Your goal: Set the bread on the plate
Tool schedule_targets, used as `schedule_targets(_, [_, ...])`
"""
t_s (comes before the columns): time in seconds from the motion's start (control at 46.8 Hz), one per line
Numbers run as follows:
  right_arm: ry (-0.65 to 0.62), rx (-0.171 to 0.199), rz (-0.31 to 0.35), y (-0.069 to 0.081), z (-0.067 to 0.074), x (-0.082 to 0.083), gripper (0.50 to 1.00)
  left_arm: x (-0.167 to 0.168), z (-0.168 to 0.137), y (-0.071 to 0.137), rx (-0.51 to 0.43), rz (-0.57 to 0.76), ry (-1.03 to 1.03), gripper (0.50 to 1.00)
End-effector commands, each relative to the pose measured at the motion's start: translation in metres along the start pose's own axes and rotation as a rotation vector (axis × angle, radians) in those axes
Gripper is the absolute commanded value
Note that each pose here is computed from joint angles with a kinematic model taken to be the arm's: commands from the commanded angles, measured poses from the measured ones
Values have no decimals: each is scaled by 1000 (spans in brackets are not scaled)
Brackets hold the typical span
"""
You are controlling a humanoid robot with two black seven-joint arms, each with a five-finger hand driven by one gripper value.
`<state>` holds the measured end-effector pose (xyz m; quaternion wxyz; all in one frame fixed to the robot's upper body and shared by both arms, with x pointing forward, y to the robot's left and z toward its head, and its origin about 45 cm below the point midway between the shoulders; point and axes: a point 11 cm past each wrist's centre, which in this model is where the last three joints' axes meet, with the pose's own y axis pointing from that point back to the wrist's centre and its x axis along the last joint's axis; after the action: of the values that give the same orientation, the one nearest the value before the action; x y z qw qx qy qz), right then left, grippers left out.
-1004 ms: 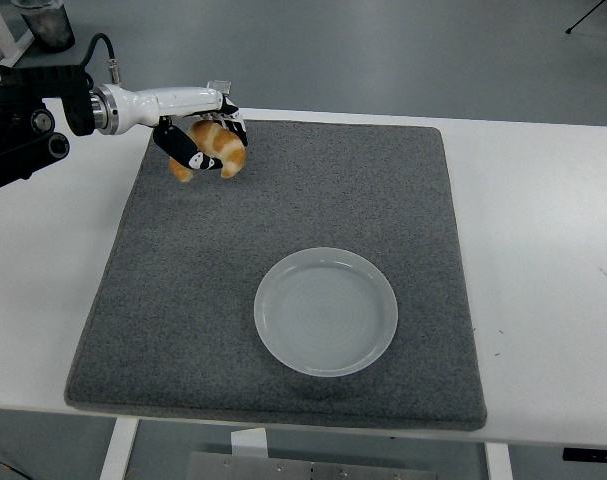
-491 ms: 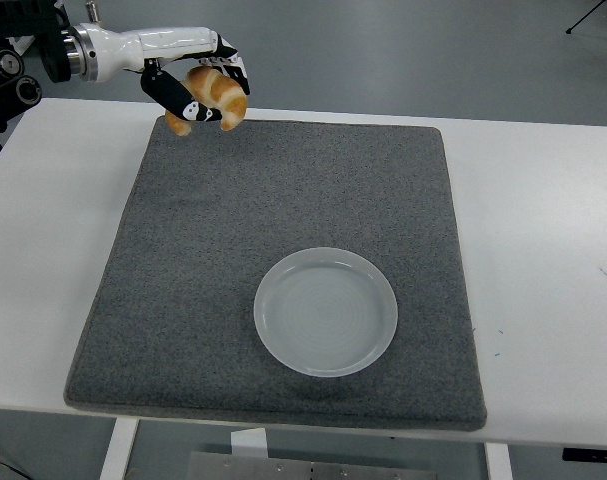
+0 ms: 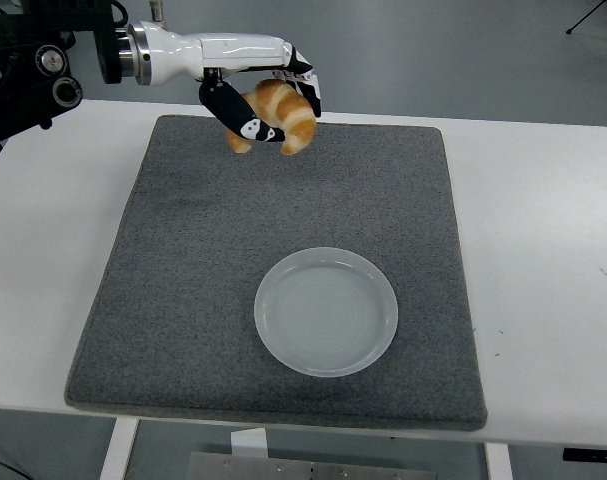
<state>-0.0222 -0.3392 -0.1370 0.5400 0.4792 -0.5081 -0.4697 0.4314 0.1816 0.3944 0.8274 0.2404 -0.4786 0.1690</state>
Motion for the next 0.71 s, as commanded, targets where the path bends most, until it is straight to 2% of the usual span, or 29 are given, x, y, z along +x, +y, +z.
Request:
schedule_targets(0.0, [0,0,0,0,0,0,952,-4,8,-9,-25,-12,0,500])
schedule_targets(0.363, [0,0,0,0,0,0,952,-30,46,-50,-148,-90,-2,500])
schedule_targets(0.577, [0,0,0,0,0,0,952,-54,63,-57,-200,-186,23,500])
schedule_targets(0.684, [0,0,0,0,0,0,954,-69,62,-57,-195,-240,23,500])
